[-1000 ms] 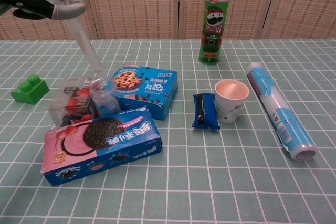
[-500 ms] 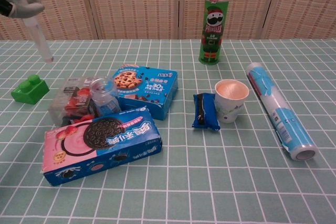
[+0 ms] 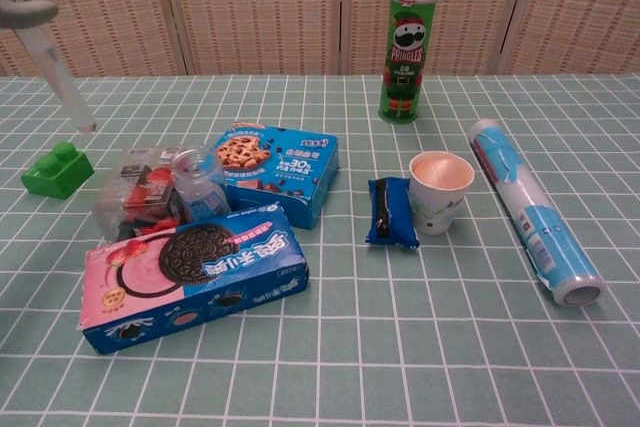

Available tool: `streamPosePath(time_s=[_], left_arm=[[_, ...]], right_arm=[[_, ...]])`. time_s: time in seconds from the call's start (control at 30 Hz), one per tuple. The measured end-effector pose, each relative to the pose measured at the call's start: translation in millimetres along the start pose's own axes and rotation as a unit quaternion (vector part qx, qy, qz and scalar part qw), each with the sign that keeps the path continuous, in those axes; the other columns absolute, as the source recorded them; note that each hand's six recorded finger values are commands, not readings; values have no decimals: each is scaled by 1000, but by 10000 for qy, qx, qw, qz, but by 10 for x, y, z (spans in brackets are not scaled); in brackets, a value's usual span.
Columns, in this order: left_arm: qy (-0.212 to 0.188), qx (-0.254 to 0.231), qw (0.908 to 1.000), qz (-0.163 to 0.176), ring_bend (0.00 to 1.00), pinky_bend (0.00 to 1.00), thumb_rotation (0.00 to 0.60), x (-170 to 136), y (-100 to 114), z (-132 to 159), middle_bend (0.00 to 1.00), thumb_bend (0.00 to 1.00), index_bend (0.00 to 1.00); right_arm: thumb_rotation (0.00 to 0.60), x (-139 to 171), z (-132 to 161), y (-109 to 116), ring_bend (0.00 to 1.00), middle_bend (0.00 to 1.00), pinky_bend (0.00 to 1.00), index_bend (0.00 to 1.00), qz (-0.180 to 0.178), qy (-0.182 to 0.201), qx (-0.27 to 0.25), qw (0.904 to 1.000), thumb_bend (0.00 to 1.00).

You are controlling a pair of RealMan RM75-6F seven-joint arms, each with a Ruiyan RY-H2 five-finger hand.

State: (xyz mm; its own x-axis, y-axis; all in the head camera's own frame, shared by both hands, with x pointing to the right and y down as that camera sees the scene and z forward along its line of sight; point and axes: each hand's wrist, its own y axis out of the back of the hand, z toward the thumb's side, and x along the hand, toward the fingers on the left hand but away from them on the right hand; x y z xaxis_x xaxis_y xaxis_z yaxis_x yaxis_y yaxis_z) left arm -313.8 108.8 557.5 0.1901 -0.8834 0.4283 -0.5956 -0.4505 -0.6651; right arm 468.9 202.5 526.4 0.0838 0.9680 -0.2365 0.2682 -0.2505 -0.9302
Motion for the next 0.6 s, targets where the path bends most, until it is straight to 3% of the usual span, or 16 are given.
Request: streamPosePath(time_s=[0.1, 0.17, 0.3, 0.43, 0.5, 0.6], left_arm=[[65, -348, 9993, -94, 1000, 1000, 600, 10, 13, -36, 1000, 423, 842], [88, -318, 9994, -74, 1000, 1000, 600, 15, 27, -64, 1000, 423, 843], [126, 350, 9993, 96, 1000, 1000, 600, 31, 66, -150, 1000, 423, 843], [194, 1139, 9928, 327, 1000, 1000, 600, 41, 83, -229, 1000, 423, 845], [244, 1319, 9902, 376, 1000, 1000, 600, 39, 83, -250, 1000, 423, 848], [308, 1146, 9923, 342, 1000, 1000, 600, 30, 74, -257, 1000, 424, 848]], right_arm=[[600, 0, 0, -1, 294, 362, 349, 275, -1, 2, 9, 10000, 52], [600, 0, 2, -1, 294, 362, 349, 275, -2, 4, 5, 10000, 53], [600, 6, 0, 6, 294, 363, 349, 276, -15, 2, 8, 10000, 52], [600, 18, 8, 13, 294, 363, 349, 276, -35, 19, 4, 10000, 53], [600, 18, 9, 12, 294, 363, 349, 276, -31, 22, 7, 10000, 52], [600, 17, 13, 5, 294, 363, 349, 276, -17, 30, 10, 10000, 52]])
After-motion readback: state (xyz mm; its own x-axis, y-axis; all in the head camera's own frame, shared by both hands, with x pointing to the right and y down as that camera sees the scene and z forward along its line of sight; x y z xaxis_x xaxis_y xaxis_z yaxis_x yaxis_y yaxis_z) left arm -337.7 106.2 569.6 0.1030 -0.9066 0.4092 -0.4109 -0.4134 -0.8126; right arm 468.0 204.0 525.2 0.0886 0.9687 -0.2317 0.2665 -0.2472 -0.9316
